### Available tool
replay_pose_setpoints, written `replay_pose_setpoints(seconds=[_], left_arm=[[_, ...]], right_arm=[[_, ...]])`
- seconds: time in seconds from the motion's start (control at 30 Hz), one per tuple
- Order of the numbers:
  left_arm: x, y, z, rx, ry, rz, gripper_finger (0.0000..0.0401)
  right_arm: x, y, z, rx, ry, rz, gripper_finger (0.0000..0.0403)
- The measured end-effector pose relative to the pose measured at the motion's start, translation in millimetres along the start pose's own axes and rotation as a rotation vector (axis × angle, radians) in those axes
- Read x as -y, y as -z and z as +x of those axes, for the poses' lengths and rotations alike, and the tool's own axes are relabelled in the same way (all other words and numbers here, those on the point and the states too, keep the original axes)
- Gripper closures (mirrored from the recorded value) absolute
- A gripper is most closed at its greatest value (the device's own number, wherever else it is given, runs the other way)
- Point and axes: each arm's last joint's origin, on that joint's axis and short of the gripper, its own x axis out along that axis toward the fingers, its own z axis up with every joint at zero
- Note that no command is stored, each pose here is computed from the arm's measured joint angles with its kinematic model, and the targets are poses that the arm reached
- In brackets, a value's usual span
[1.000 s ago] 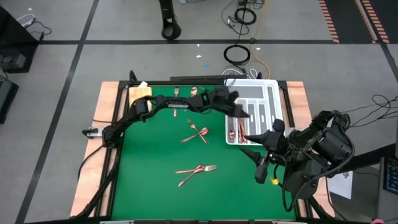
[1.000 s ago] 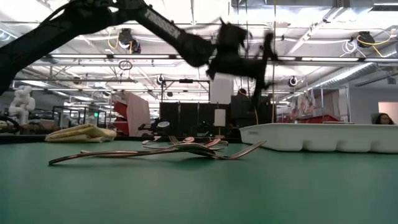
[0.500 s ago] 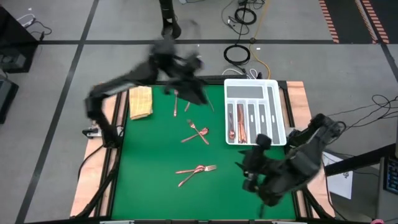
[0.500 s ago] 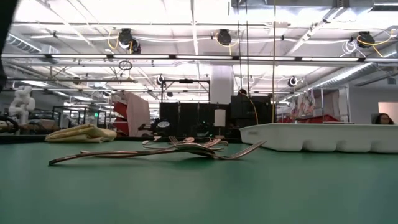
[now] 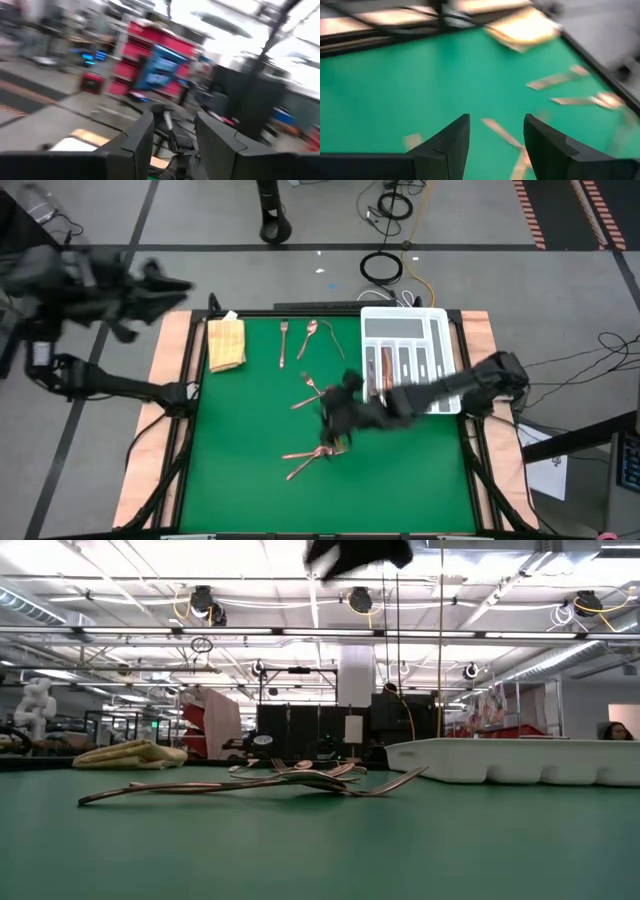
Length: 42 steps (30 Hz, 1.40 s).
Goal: Sort silverware
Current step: Put the center gold fork into the silverware organizer
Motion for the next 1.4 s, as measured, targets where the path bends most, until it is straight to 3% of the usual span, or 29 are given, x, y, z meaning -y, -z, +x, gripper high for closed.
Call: replay_pose_setpoints(seconds=[0.1,0.37,0.63,0.83,0.97,1.07,1.23,1.4], left_arm=[[1,3,-32,0.012,-0.106,-0.006,0.0254],[3,16,-76,-0.048,-0.174,-0.043,0.0254],[2,24,-89,-0.11,-0.2,-0.045,0.0254],[-1,28,-84,-0.138,-0.21,-0.03,0.0254],[-3,32,-80,-0.161,-0.217,-0.001,0.0254],[-5,35,-76,-0.177,-0.224,-0.001,0.0254],[-7,39,-71,-0.199,-0.232,-0.002,0.0254],[-9,41,-68,-0.212,-0.235,0.005,0.0254]], right_arm=[[37,-7,29,-0.077,0.081,0.1,0.0231],[86,2,116,-0.247,0.01,0.219,0.0231],[85,38,164,-0.381,0.042,0.225,0.0231],[83,68,193,-0.471,0.085,0.219,0.0231],[82,80,205,-0.498,0.112,0.278,0.0234],[81,84,209,-0.52,0.1,0.29,0.0263],[77,87,205,-0.542,0.114,0.3,0.0386],[72,78,192,-0.536,0.077,0.327,0.0399]])
